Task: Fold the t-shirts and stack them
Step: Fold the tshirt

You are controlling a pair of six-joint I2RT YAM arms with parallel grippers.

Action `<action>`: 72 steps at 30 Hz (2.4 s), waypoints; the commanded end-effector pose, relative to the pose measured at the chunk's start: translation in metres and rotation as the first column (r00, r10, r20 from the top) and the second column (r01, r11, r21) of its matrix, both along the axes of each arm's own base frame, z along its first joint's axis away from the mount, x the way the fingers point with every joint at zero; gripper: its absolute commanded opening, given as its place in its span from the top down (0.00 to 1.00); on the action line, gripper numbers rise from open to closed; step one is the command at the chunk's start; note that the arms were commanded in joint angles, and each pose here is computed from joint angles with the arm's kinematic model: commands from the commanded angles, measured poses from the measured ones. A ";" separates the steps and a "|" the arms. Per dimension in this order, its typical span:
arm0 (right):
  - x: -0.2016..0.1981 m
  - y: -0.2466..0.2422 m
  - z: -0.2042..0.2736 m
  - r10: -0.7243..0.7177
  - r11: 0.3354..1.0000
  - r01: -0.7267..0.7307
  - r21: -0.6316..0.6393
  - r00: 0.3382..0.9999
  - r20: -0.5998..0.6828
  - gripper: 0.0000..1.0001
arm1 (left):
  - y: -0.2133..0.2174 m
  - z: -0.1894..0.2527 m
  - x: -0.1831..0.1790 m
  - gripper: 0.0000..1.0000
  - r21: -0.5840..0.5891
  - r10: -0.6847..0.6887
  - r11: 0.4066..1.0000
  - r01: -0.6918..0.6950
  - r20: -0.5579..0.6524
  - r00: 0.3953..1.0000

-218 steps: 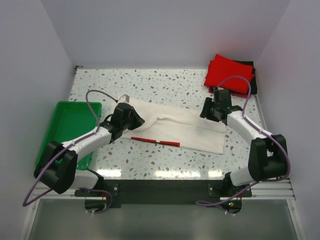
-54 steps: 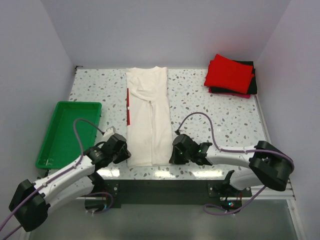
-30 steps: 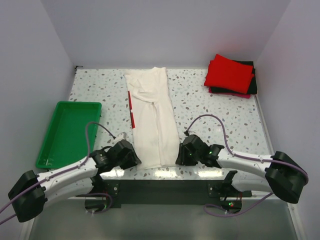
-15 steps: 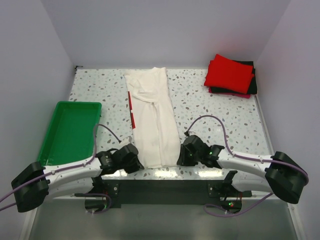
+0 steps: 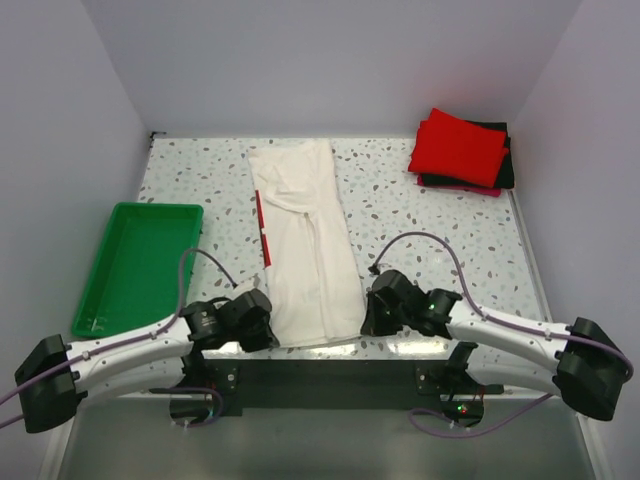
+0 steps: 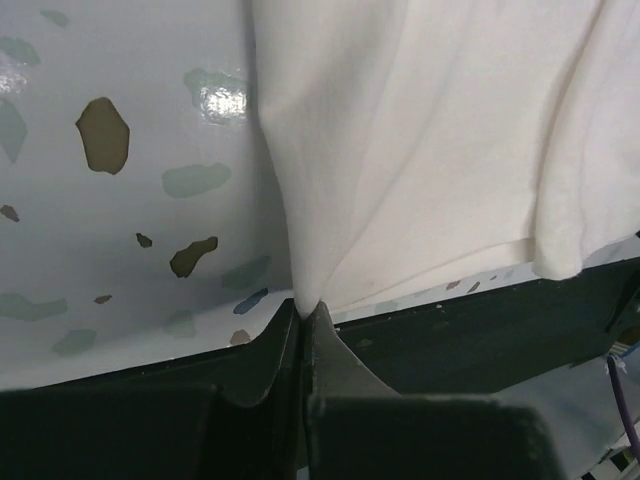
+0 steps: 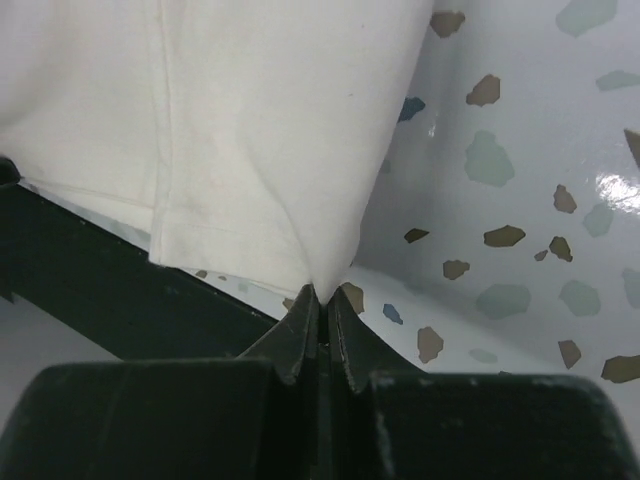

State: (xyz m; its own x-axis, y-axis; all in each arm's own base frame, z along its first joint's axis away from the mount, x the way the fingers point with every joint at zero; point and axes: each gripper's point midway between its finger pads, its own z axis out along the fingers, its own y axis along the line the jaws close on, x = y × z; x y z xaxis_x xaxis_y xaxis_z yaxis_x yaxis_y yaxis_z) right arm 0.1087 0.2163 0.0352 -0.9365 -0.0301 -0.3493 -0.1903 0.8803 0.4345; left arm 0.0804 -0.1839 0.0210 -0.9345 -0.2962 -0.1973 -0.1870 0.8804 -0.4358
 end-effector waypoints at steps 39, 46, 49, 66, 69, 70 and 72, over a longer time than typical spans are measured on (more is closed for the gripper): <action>0.344 0.072 0.065 -0.182 0.974 0.214 -0.078 0.938 0.295 1.00 | 0.035 0.076 0.337 1.00 0.051 0.341 0.922 -0.383 0.362 0.868; 0.363 0.075 0.054 -0.184 0.978 0.203 -0.041 0.945 0.271 1.00 | 0.049 0.066 0.350 1.00 0.055 0.367 0.910 -0.410 0.351 0.861; 0.370 0.072 0.051 -0.191 0.976 0.211 -0.048 0.946 0.264 0.92 | 0.045 0.067 0.366 1.00 0.016 0.329 0.932 -0.362 0.378 0.865; 0.337 0.080 0.089 -0.158 0.987 0.159 0.023 0.938 0.308 0.47 | 0.025 0.115 0.359 0.62 -0.104 0.270 0.963 -0.250 0.466 0.843; 0.332 0.102 0.078 -0.109 0.994 0.104 0.032 0.950 0.293 0.53 | 0.006 0.104 0.362 0.79 -0.095 0.235 0.972 -0.215 0.448 0.863; 0.333 0.104 0.076 -0.098 0.995 0.095 0.026 0.952 0.289 0.54 | 0.002 0.093 0.364 0.87 -0.087 0.226 0.974 -0.210 0.429 0.875; 0.336 0.113 0.066 -0.076 0.997 0.069 0.034 0.960 0.271 0.56 | -0.003 0.091 0.373 0.95 -0.088 0.220 0.976 -0.202 0.428 0.877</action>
State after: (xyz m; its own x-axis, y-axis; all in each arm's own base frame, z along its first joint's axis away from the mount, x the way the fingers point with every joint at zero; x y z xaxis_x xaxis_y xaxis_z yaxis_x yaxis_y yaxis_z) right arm 0.4350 0.3094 0.0966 -0.8164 0.0616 -0.5743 -0.1831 0.9154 0.3584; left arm 0.4356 -0.1761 0.1068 -0.6780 -0.5007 -0.5381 -0.1882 0.8260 -0.5314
